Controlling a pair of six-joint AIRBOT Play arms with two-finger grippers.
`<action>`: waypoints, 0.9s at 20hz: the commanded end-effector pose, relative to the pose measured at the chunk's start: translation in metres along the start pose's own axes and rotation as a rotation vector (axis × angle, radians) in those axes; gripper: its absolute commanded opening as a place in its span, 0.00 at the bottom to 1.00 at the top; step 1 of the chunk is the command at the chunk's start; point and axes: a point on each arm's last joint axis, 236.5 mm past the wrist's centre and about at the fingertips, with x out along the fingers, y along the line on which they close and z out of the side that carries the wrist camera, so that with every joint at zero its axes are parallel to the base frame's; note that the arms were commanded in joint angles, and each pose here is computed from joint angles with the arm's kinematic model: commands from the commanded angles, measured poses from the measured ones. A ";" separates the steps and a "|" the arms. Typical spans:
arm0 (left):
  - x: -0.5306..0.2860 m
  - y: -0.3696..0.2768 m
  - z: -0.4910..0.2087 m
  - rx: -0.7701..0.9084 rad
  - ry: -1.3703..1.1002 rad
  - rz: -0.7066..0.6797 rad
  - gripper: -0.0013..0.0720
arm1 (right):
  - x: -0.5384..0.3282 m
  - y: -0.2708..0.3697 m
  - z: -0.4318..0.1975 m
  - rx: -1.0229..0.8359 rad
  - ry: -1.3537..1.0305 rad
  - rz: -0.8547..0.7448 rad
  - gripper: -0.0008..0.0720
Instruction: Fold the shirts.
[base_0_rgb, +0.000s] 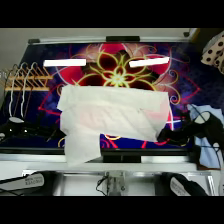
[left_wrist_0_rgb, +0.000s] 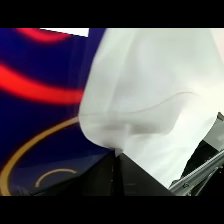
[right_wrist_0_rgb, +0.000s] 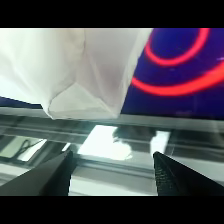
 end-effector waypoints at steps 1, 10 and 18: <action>0.000 -0.003 -0.002 -0.004 0.008 -0.014 0.06 | 0.021 -0.008 0.003 -0.108 -0.024 -0.100 0.77; 0.000 -0.004 -0.003 -0.012 0.011 -0.016 0.06 | 0.036 0.011 0.027 -0.092 -0.083 -0.016 0.71; 0.000 -0.004 -0.003 -0.012 0.011 -0.016 0.06 | 0.039 0.009 0.027 -0.091 -0.075 -0.018 0.48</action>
